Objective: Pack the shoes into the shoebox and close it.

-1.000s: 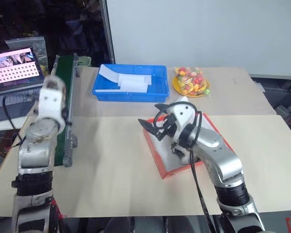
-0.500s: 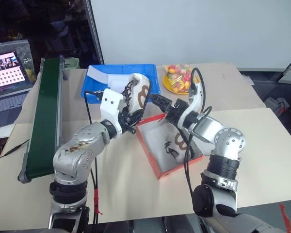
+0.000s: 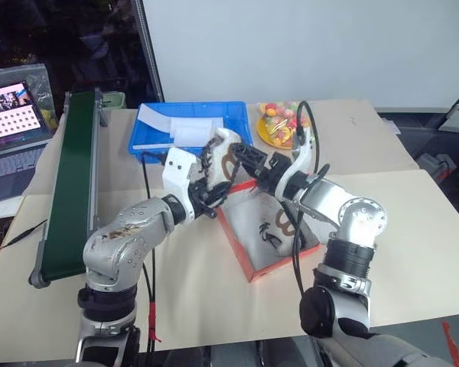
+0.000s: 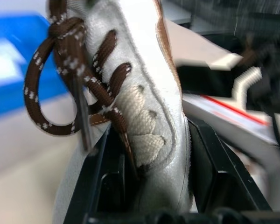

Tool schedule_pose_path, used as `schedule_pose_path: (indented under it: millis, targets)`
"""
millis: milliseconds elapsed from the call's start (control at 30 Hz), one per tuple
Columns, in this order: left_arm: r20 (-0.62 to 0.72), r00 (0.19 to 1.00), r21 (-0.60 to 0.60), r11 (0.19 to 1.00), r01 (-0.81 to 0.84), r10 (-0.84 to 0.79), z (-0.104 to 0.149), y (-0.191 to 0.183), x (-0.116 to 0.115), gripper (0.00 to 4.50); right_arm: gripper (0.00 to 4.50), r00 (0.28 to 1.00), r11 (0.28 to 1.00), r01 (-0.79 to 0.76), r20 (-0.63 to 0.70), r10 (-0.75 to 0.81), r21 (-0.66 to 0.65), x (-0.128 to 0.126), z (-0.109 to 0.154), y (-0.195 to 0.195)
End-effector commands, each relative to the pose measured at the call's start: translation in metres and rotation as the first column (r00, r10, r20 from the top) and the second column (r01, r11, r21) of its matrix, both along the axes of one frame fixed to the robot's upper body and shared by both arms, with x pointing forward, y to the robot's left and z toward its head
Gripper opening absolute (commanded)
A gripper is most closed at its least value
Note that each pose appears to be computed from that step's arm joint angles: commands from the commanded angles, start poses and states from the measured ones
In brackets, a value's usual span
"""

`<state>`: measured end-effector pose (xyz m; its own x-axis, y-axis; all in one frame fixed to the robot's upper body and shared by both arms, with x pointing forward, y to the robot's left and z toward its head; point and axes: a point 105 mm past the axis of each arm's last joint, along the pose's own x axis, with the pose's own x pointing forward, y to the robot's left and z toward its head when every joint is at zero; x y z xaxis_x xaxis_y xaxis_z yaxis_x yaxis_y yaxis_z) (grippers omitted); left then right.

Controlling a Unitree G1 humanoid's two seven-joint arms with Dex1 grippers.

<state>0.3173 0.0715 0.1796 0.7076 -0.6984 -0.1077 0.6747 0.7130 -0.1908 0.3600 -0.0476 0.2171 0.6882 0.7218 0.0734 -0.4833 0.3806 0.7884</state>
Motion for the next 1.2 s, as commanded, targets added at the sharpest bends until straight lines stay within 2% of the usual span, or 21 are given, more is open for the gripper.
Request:
schedule_pose_path:
  millis: [33,167,333,433,500,533,733,867,1100,1167,1200]
  targets:
    - [0.034,0.998,-0.004,0.998,0.060,-0.060,0.012,-0.007,-0.004,1.48,4.50,0.990,0.988,-0.095,0.118,0.080,0.121,-0.013,0.042,0.021]
    - [0.051,0.995,0.013,0.996,0.087,-0.087,0.014,-0.014,-0.004,1.48,4.50,0.988,0.988,-0.113,0.116,0.100,0.109,-0.015,0.042,0.029]
    - [0.090,0.991,0.032,0.995,0.092,-0.095,0.020,-0.016,-0.002,1.48,4.50,0.991,0.994,-0.109,0.081,0.106,0.031,-0.015,0.024,0.034]
    - [0.092,0.991,0.038,0.995,0.091,-0.094,0.019,-0.016,-0.002,1.48,4.50,0.991,0.995,-0.102,0.083,0.100,0.018,-0.015,0.023,0.033]
    - [0.093,0.991,0.040,0.995,0.088,-0.091,0.019,-0.015,-0.002,1.47,3.99,0.992,0.996,-0.092,0.083,0.092,-0.002,-0.014,0.022,0.032]
    - [0.094,0.991,0.041,0.995,0.088,-0.091,0.019,-0.015,-0.003,1.47,3.88,0.992,0.996,-0.089,0.085,0.089,-0.003,-0.014,0.022,0.032]
    - [0.101,0.991,0.052,0.995,0.087,-0.092,0.018,-0.015,-0.003,1.47,1.93,0.993,0.996,-0.087,0.084,0.088,-0.005,-0.013,0.022,0.033]
    - [0.105,0.991,0.053,0.995,0.083,-0.088,0.018,-0.015,-0.002,1.47,1.14,0.993,0.996,-0.087,0.079,0.088,-0.005,-0.013,0.022,0.033]
    - [0.127,0.990,0.089,0.994,0.057,-0.068,0.017,-0.012,0.000,1.47,1.14,0.994,0.996,-0.085,0.073,0.083,0.020,-0.014,0.025,0.034]
    - [0.148,0.987,0.114,0.992,0.050,-0.067,0.016,-0.011,0.001,2.18,1.13,0.995,0.997,-0.077,0.069,0.075,0.023,-0.013,0.025,0.033]
    - [0.158,0.985,0.128,0.990,0.054,-0.074,0.016,-0.012,0.000,2.33,1.13,0.995,0.997,-0.073,0.067,0.072,0.024,-0.013,0.025,0.033]
